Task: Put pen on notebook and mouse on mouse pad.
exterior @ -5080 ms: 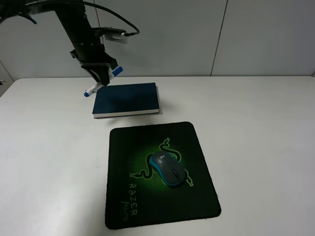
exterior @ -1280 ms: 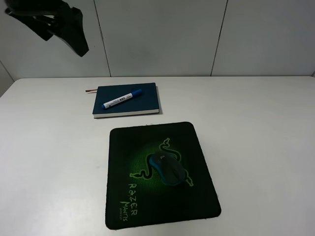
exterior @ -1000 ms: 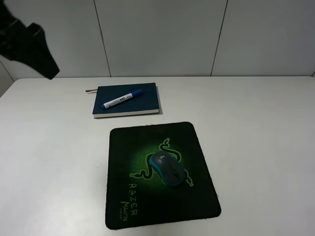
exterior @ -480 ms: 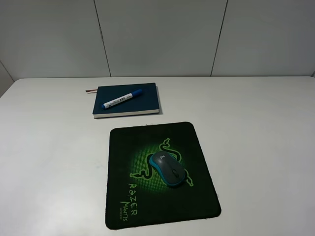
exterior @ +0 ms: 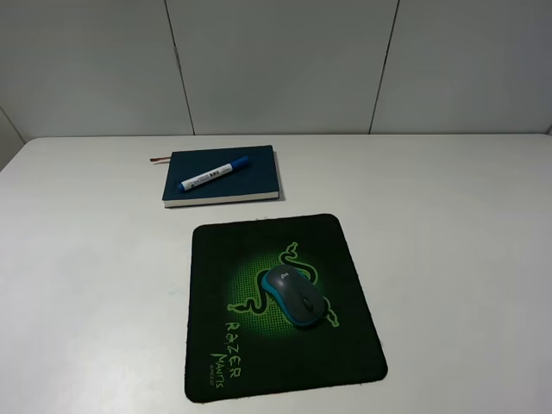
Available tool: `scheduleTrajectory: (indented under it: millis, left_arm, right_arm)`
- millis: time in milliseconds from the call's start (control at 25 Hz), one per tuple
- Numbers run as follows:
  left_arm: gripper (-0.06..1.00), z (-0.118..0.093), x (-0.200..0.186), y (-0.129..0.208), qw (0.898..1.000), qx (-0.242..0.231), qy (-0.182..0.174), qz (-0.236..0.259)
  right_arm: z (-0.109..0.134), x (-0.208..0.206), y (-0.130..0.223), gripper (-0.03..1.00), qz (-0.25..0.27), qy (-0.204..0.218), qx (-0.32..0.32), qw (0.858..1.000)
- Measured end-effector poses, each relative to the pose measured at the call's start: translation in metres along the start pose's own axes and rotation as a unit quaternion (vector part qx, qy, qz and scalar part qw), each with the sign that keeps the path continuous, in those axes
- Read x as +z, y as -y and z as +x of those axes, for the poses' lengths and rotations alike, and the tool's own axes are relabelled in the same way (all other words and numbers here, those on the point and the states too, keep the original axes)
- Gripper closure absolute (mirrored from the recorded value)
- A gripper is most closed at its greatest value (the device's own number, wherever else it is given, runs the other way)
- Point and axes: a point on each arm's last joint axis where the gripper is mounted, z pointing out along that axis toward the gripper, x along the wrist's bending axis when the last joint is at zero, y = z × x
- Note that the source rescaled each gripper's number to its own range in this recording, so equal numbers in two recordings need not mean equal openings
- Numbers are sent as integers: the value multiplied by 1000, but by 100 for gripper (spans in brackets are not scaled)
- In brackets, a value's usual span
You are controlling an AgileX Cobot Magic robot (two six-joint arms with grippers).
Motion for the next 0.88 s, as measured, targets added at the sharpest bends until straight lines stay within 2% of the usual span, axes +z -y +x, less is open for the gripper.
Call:
scheduleTrajectory:
  millis: [120,240,480,680,880]
  left_arm:
    - [-6,1,10,8,999,-28,-29,-11]
    - [-6,1,19,13,997,-56,-55,0]
    - [-6,1,15,18,990,-100,-99,-18]
    - [-6,-3,4,28,985,-104,-116,-72]
    - [-6,-3,2,30,984,-102,-121,-80]
  right_arm:
    - [0,0,0,-3,0,0,0,1000]
    - [0,0,0,-3,0,0,0,1000]
    - [0,0,0,-3,0,0,0,1000]
    - [0,0,0,-3,0,0,0,1000]
    - [0,0,0,-3,0,0,0,1000]
